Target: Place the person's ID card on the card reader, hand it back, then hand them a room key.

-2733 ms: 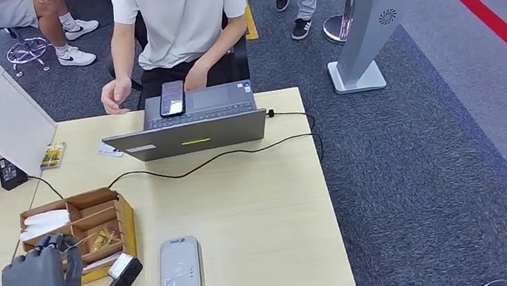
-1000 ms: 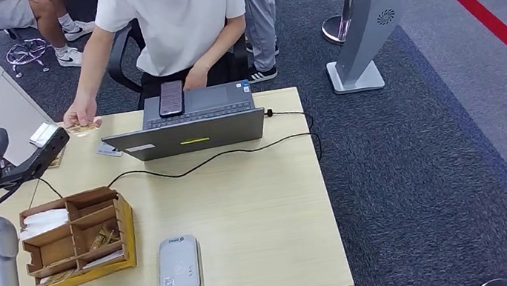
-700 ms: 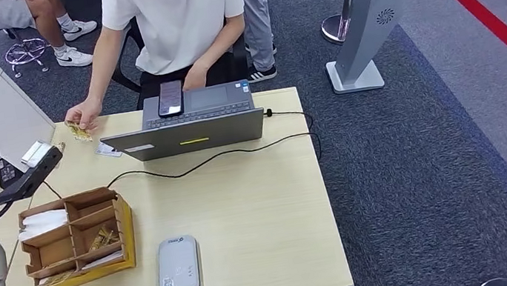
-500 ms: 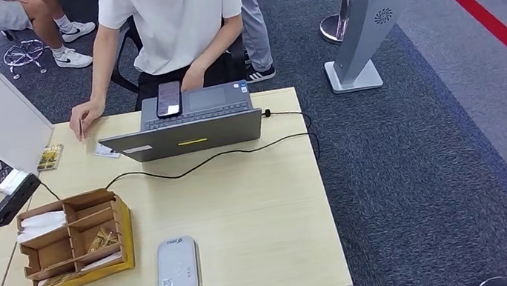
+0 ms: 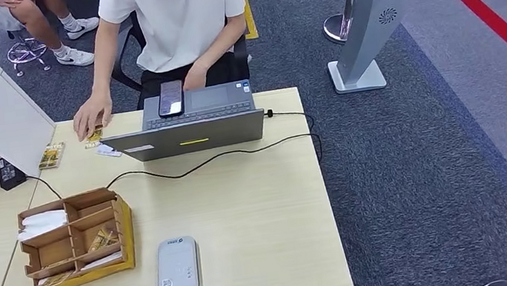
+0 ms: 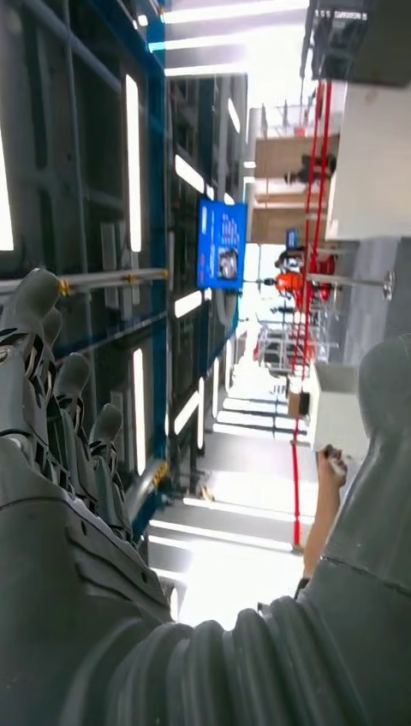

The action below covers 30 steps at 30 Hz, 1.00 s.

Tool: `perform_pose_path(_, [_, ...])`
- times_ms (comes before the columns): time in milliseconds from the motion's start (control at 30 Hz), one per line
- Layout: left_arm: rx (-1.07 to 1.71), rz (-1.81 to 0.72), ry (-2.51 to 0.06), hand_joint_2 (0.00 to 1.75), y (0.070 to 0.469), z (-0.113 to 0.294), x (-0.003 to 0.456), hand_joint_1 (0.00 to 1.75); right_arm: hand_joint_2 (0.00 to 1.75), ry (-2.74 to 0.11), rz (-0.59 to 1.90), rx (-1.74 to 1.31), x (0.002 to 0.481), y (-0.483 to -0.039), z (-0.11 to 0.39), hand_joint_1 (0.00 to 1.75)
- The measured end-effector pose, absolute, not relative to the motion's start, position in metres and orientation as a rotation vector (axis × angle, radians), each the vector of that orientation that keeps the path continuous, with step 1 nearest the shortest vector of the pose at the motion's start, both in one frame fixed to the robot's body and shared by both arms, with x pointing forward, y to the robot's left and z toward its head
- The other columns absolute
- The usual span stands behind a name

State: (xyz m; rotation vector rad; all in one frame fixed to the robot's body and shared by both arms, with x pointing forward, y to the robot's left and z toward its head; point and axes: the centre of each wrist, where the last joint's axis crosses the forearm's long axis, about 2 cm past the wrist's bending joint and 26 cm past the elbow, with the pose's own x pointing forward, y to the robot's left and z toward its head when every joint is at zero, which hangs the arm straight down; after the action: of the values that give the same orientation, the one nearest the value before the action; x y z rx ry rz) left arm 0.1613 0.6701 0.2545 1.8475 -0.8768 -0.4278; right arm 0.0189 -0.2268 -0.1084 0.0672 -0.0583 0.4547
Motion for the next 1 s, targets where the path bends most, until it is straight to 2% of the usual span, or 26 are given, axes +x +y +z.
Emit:
perform_pose_path(167, [1.856,-0.059,-0.797,1.75,0.707,0.259,0.115,0.0,1.75,-0.12,0.461,0.038,0.018,-0.228,-0.109,0.0])
perform_pose_path(300, [1.758,0.301,-0.794,1.75,0.724,0.234,0.076,0.0,1.75,-0.122,0.464,0.029,0.018,-0.23,-0.109,0.0])
perform_pose_path(433, [1.447,0.9,-0.987,0.0,0.713,0.166,0.041,0.0,1.75,-0.128,0.464,0.033,0.017,-0.231,-0.109,0.0])
perform_pose_path(533, [1.205,1.23,-1.026,0.0,0.674,0.092,0.031,0.0,1.75,-0.128,0.463,0.037,0.017,-0.231,-0.11,0.0])
perform_pose_path(667, [1.0,1.396,-0.966,0.0,0.624,0.03,0.03,0.0,1.75,-0.128,0.463,0.036,0.017,-0.232,-0.11,0.0])
perform_pose_path(800, [0.774,1.55,-0.881,1.75,0.551,-0.032,0.032,0.0,1.75,-0.129,0.46,0.026,0.017,-0.234,-0.11,0.0])
perform_pose_path(1000, [0.581,1.565,-0.596,1.75,0.419,-0.093,0.036,0.0,1.75,-0.151,0.436,0.025,0.016,-0.234,-0.11,0.0])
